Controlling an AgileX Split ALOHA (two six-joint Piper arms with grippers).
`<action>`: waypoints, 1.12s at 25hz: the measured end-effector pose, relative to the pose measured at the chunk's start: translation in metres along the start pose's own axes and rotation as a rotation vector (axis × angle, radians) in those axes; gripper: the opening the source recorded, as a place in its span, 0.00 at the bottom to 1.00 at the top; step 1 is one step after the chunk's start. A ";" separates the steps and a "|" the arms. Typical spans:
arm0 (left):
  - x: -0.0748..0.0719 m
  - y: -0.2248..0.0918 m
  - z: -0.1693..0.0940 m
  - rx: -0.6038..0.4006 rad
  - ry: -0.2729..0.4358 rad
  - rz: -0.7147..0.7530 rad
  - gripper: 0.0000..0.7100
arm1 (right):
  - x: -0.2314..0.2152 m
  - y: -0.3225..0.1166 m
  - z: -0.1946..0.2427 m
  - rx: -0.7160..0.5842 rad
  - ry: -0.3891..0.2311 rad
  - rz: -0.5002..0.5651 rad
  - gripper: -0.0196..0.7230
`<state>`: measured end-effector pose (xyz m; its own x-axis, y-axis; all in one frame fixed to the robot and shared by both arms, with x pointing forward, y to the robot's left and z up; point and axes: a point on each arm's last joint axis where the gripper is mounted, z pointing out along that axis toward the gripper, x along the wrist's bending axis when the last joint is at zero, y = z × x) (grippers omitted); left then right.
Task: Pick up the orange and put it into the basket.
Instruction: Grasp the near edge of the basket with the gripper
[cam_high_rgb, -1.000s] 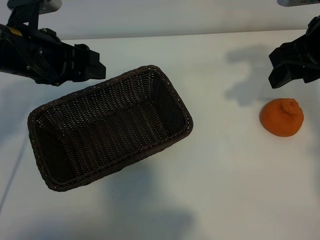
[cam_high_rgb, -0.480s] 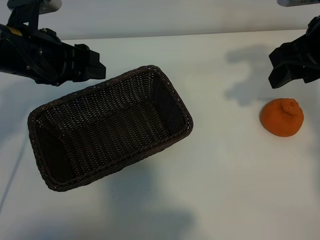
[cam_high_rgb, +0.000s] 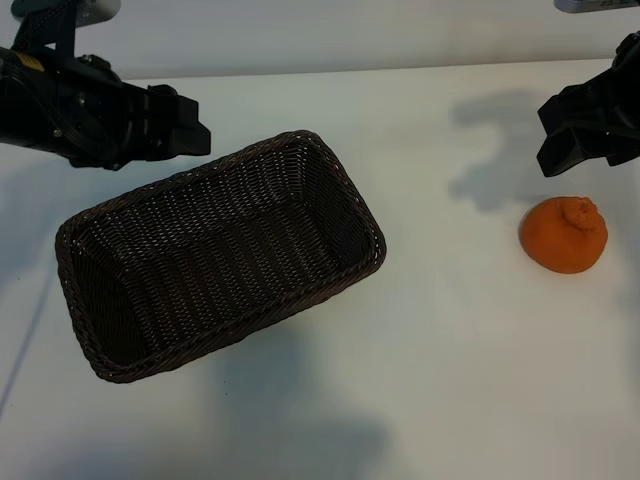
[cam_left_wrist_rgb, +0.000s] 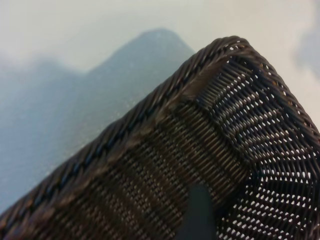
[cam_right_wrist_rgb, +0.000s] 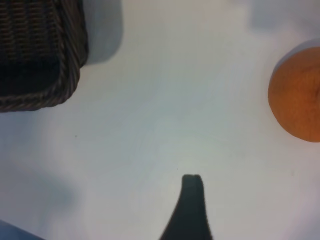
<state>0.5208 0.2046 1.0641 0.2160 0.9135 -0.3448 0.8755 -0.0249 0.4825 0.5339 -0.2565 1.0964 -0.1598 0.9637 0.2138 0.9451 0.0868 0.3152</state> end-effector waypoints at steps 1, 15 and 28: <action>0.001 -0.001 0.000 0.012 0.016 -0.017 0.83 | 0.000 0.000 0.000 0.000 0.000 0.000 0.83; -0.004 -0.032 -0.010 0.152 0.527 -0.187 0.83 | 0.000 0.000 0.000 0.000 0.000 0.000 0.83; -0.006 -0.038 -0.033 0.131 0.577 -0.188 0.83 | 0.000 0.000 0.000 0.000 0.000 -0.004 0.83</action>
<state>0.4722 0.2137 1.0744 -0.1836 0.9785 0.0943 0.9297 0.1417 0.3399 0.5339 -0.2565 1.0964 -0.1637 0.9633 0.2125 0.9444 0.0908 0.3160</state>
